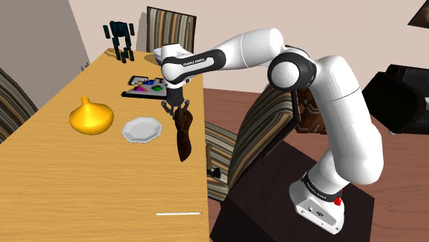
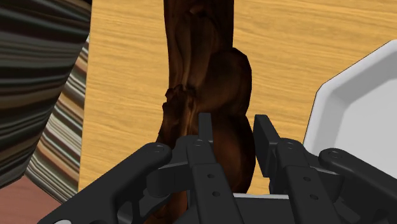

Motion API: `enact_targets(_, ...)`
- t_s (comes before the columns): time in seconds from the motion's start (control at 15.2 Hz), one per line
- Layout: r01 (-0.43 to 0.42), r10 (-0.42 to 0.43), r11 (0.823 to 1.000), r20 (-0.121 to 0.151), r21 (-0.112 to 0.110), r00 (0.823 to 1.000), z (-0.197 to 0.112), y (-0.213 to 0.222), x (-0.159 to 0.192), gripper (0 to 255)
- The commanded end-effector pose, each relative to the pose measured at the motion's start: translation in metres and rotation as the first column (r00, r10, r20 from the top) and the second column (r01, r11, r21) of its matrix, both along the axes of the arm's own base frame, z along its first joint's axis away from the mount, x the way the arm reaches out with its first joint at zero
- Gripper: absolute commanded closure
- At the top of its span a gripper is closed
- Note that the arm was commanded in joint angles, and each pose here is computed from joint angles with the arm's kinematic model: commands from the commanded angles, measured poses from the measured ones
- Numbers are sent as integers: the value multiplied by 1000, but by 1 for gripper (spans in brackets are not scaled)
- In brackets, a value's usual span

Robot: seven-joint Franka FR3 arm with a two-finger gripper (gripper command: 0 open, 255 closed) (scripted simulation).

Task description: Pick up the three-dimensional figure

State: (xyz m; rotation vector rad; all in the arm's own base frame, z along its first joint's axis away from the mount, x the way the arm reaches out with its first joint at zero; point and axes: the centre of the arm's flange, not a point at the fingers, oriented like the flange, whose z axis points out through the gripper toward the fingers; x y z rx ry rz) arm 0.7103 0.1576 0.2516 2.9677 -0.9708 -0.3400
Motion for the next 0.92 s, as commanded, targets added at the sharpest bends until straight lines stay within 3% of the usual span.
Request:
enact_targets(0.0, 0, 0, 1000, -1, 0, 1000, -1, 0, 0, 255)
enact_targets(0.2, 0, 0, 1000, -1, 0, 1000, 0, 0, 1, 255)
enact_targets(0.86, 0, 0, 1000, -1, 0, 1000, 53, 0, 1, 255)
